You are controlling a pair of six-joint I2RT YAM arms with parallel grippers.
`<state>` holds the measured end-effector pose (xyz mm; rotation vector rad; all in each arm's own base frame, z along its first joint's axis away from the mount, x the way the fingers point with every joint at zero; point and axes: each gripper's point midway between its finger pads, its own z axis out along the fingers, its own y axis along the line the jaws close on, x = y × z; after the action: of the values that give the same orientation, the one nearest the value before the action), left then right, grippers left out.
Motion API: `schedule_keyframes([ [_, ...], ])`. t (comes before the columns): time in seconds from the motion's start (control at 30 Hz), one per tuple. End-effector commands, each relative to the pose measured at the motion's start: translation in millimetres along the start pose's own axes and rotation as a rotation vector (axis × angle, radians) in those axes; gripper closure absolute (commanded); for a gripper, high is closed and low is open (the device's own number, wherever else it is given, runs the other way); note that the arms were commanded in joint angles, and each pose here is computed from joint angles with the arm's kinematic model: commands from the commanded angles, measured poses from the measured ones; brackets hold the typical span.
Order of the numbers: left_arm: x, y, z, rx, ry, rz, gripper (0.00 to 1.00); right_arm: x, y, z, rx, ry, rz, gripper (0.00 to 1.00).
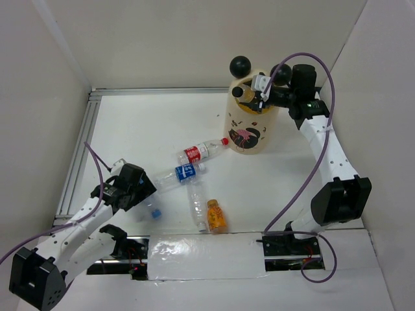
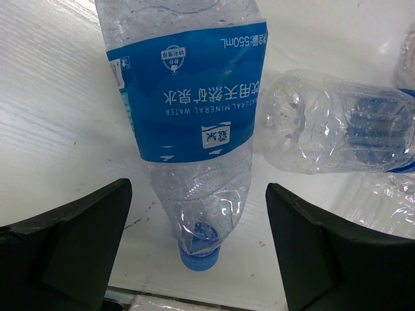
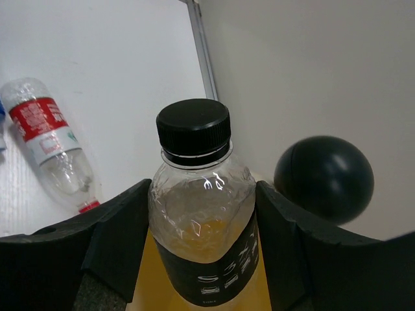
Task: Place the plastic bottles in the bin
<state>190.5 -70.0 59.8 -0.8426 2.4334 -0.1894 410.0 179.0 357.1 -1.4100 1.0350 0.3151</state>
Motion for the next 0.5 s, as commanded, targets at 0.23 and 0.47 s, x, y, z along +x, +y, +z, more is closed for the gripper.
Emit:
schedule_keyframes([
  [0.23, 4, 0, 3, -0.01, 0.014, 0.012, 0.03, 16, -12, -19, 0.036, 0.03, -0.03, 0.03],
  [0.47, -18, -16, -7, 0.019, -0.05, 0.027, 0.03, -36, -2, -36, 0.014, -0.066, 0.039, 0.0],
])
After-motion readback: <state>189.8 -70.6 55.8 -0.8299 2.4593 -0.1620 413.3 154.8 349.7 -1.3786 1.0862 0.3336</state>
